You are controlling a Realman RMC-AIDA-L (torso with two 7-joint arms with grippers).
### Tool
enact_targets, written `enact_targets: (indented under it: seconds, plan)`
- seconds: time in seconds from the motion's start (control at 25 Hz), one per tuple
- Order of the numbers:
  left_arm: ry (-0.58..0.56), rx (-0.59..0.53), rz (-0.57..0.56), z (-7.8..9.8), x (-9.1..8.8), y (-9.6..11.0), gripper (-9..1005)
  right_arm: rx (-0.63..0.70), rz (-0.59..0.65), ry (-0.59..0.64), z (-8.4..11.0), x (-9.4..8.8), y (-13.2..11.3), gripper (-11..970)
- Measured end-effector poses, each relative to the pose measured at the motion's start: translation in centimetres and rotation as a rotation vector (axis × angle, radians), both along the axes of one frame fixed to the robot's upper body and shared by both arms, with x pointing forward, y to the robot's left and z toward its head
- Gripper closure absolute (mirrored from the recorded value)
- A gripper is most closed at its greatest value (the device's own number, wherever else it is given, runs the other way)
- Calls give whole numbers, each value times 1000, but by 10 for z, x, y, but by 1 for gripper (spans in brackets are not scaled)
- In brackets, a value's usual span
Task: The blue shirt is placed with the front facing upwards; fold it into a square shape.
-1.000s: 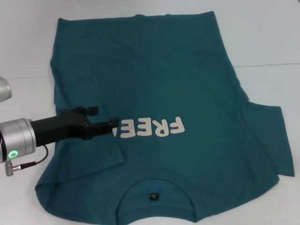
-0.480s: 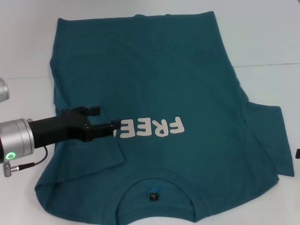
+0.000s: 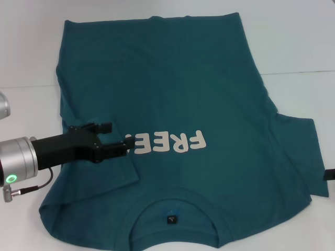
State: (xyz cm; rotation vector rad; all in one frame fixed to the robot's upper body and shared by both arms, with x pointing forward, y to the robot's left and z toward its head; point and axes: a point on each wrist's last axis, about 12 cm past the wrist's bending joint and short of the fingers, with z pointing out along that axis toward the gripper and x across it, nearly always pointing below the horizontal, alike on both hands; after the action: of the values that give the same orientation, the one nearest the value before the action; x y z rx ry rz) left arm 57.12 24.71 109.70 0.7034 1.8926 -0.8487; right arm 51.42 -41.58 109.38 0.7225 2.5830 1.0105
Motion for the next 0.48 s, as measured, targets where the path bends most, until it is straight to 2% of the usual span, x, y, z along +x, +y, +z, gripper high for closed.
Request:
enact_targets:
  seconds: [0.48]
  plan:
    - [-2,4,1,-2,-1,0,134,-9,-38,-8,-12,3,3,118]
